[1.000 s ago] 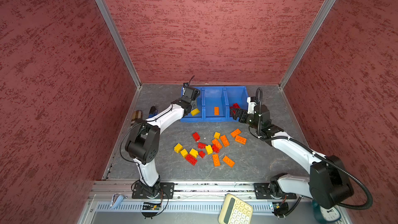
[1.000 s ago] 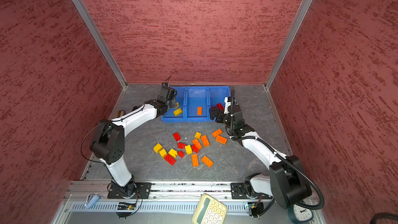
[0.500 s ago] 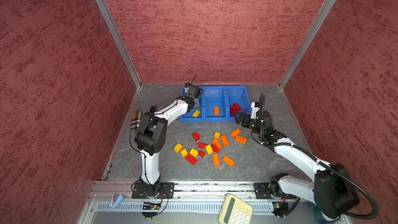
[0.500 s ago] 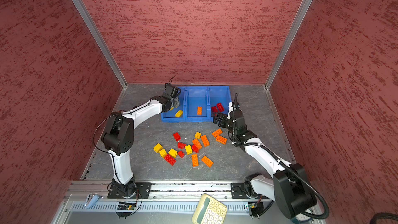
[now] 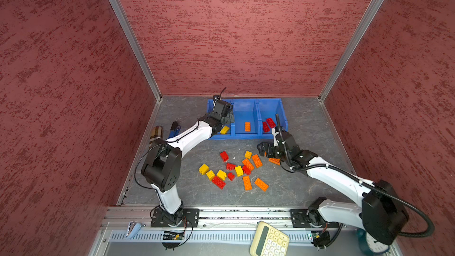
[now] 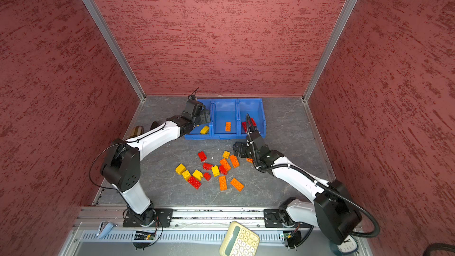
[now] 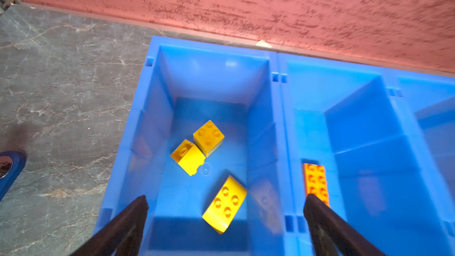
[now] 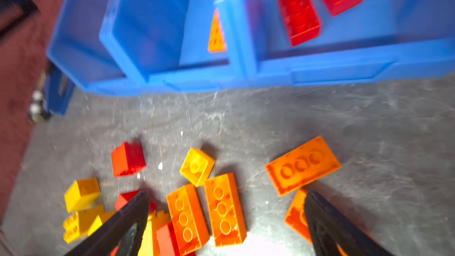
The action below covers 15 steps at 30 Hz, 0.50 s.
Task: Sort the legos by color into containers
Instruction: 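Drop the yellow brick in the near compartment while the right gripper reaches the pile, then grasp an orange brick with the right gripper and carry it over the middle compartment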
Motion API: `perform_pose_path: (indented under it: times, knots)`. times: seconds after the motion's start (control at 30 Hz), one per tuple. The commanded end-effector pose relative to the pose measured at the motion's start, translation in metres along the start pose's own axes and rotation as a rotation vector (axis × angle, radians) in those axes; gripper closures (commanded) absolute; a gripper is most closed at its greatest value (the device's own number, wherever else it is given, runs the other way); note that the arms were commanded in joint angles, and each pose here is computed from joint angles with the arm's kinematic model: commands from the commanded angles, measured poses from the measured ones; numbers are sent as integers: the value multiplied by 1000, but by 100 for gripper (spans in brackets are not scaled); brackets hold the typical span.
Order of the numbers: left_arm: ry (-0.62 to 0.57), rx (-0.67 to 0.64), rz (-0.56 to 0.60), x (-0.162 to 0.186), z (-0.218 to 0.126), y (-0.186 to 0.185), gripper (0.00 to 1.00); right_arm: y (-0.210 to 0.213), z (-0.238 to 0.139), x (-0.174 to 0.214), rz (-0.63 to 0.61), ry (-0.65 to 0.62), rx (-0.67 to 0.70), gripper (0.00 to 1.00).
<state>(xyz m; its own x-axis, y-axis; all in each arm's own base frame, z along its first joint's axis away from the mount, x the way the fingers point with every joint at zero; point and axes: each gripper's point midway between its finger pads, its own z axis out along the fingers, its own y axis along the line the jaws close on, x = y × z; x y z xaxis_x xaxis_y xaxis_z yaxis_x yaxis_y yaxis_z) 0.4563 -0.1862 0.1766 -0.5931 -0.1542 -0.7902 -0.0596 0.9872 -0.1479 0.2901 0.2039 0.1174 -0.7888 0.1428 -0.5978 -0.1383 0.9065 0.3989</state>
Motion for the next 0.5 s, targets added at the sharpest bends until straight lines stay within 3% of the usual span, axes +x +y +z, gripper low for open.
perform_pose_path:
  times: [0.0, 0.27, 0.47]
  knots:
    - [-78, 57, -12, -16, -14, -9, 1, -4, 5, 19, -104, 75, 101, 1]
    - [-66, 22, -7, -5, -20, 5, 1, -9, 27, 52, -169, 219, 215, 24]
    - [-41, 2, -4, 3, -19, 10, 0, 8, 44, 64, -200, 280, 124, 37]
